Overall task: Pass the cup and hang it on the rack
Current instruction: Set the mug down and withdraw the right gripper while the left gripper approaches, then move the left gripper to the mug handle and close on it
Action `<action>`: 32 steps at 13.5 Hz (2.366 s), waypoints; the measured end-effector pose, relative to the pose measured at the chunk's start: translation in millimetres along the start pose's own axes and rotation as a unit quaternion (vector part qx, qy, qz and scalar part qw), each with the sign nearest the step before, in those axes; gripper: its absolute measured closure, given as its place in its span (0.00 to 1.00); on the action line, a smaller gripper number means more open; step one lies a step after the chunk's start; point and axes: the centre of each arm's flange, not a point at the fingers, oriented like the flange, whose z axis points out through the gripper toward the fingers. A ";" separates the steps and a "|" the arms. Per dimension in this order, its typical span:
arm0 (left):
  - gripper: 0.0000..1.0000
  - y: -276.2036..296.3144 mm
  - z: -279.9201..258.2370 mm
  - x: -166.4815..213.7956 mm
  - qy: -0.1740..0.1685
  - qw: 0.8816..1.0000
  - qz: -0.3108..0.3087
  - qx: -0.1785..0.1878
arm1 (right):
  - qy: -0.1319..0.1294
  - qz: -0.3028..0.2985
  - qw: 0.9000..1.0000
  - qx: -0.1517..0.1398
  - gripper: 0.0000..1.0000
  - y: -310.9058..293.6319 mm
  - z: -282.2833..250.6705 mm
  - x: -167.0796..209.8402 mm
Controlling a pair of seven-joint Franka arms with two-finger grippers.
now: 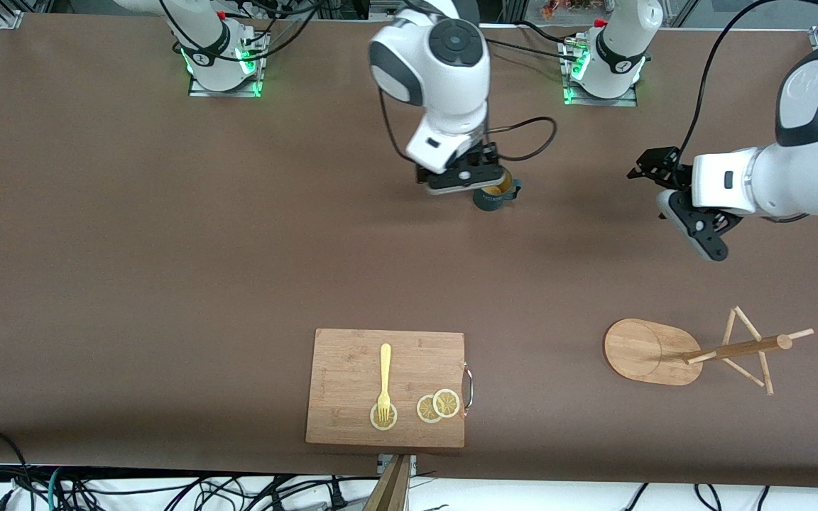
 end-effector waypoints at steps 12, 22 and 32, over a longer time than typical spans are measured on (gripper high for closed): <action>0.00 -71.5 208.2 -46.2 0.213 0.922 0.322 -0.022 | -0.065 0.015 0.998 -0.009 0.00 347.2 -181.8 40.6; 0.00 -83.5 323.1 -68.0 0.347 0.853 0.388 -0.028 | -0.109 -0.018 0.994 -0.001 0.00 459.5 -173.2 41.5; 0.00 -56.5 400.8 -105.4 0.414 0.829 0.374 -0.044 | -0.100 -0.014 0.995 -0.023 0.00 470.5 -172.6 35.7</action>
